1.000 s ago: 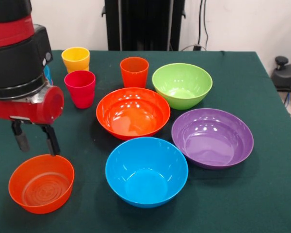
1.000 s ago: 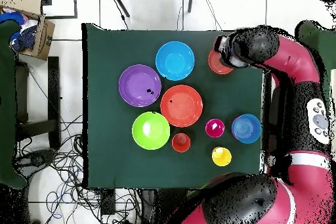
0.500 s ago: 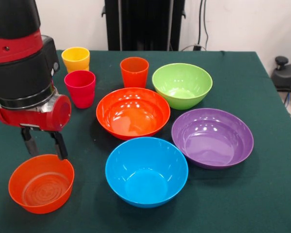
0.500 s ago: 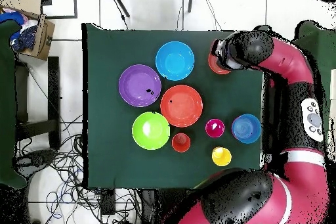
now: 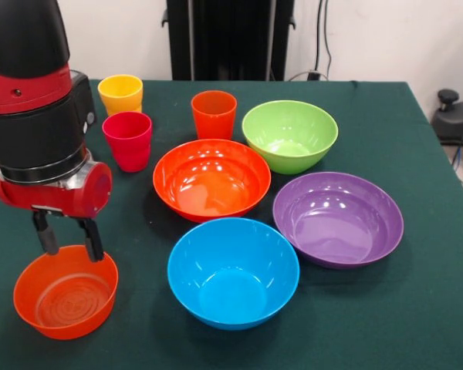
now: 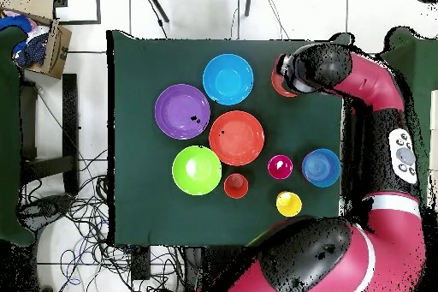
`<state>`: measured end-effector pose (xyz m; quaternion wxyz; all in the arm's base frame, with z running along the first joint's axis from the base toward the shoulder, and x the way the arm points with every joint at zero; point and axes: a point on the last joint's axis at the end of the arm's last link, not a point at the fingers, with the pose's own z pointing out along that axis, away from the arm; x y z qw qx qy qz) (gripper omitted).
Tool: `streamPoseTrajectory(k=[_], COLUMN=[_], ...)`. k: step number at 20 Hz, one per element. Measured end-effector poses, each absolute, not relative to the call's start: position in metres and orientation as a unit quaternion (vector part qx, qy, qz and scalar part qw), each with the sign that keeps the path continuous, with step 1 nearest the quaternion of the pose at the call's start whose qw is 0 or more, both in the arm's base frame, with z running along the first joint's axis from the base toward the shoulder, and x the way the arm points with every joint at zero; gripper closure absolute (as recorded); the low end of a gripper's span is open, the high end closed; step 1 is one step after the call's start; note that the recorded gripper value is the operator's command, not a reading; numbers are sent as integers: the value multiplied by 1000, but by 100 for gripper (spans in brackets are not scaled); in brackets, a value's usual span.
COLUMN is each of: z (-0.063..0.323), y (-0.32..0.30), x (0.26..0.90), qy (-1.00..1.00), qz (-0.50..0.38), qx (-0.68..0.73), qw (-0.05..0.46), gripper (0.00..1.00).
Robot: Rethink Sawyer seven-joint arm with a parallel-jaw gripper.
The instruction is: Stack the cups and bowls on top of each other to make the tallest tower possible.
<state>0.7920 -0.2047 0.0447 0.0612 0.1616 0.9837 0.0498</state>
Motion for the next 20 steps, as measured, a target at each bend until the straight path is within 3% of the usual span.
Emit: streamPoseTrajectory(k=[20], z=[37], y=[-236], x=[778], qy=[981], qz=[28], qx=[174], qw=[81], gripper=[0])
